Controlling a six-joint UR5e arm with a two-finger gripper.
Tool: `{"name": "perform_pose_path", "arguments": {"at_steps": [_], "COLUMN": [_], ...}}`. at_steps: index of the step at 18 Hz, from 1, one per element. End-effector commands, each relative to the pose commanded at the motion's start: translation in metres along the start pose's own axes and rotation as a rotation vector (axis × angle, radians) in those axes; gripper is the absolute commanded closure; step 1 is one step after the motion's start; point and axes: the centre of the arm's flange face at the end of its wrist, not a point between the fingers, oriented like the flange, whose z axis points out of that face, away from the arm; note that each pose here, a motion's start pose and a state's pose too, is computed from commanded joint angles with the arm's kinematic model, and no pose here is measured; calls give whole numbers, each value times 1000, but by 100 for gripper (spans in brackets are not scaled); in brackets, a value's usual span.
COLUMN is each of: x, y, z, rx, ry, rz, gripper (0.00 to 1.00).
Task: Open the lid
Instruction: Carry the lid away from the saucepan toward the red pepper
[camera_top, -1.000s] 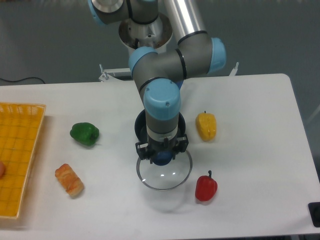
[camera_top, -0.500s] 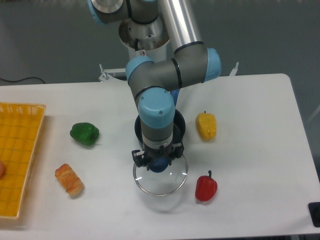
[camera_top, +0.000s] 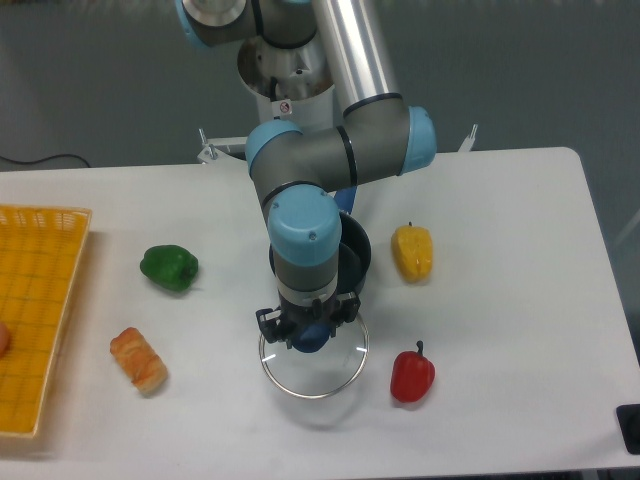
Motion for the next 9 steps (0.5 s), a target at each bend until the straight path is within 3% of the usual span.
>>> {"name": "perform_pose_path", "arguments": {"at_steps": [9], "x": [0], "y": [-5], "z": [-5], "rx": [9], "ry": [9], "rz": [-6], "gripper": [62]}}
